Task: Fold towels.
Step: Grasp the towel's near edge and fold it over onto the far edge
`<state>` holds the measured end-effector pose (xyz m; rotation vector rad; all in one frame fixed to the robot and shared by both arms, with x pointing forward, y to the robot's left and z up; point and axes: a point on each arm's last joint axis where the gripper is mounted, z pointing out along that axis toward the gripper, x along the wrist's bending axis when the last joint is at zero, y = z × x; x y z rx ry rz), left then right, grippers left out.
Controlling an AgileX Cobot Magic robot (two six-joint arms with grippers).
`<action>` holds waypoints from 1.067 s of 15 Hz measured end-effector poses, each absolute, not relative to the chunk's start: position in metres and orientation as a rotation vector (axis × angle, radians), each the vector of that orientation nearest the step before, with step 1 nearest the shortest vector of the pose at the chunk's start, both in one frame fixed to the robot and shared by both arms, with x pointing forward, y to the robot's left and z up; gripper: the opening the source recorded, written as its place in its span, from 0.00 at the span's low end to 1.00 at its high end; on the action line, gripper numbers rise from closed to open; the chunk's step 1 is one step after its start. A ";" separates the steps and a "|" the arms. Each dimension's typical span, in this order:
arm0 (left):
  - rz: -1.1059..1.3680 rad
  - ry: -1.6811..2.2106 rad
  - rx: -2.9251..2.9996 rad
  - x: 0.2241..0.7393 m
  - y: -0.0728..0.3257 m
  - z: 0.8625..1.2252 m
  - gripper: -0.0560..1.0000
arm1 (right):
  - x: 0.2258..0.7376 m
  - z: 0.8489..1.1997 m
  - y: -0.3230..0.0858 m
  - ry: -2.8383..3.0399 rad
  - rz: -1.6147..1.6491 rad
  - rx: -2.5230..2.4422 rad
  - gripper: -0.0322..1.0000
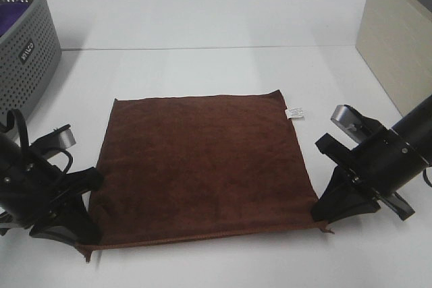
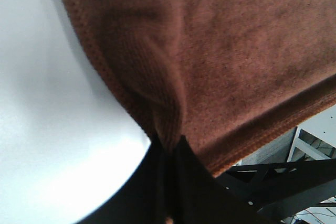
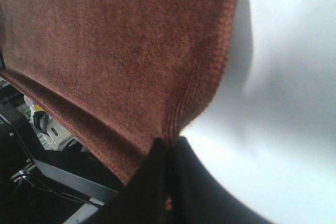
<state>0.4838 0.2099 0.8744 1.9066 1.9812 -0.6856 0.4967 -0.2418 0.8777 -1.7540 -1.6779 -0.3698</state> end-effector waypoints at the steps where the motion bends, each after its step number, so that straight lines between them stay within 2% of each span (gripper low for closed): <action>1: -0.686 1.981 1.907 0.484 0.210 0.874 0.05 | 0.497 0.878 -0.242 -1.678 -0.370 -1.754 0.03; 4: -0.597 1.895 1.921 0.508 0.206 0.897 0.05 | 0.518 0.900 -0.244 -1.774 -0.453 -1.773 0.03; 9: -0.287 1.859 1.893 0.578 0.204 0.952 0.05 | 0.601 0.949 -0.240 -1.926 -0.687 -1.740 0.03; 12: -0.205 1.834 1.907 0.607 0.202 0.956 0.05 | 0.637 0.955 -0.239 -1.959 -0.743 -1.710 0.03; 16: -0.057 1.809 1.865 0.644 0.200 0.945 0.05 | 0.669 0.937 -0.239 -1.970 -0.763 -1.713 0.03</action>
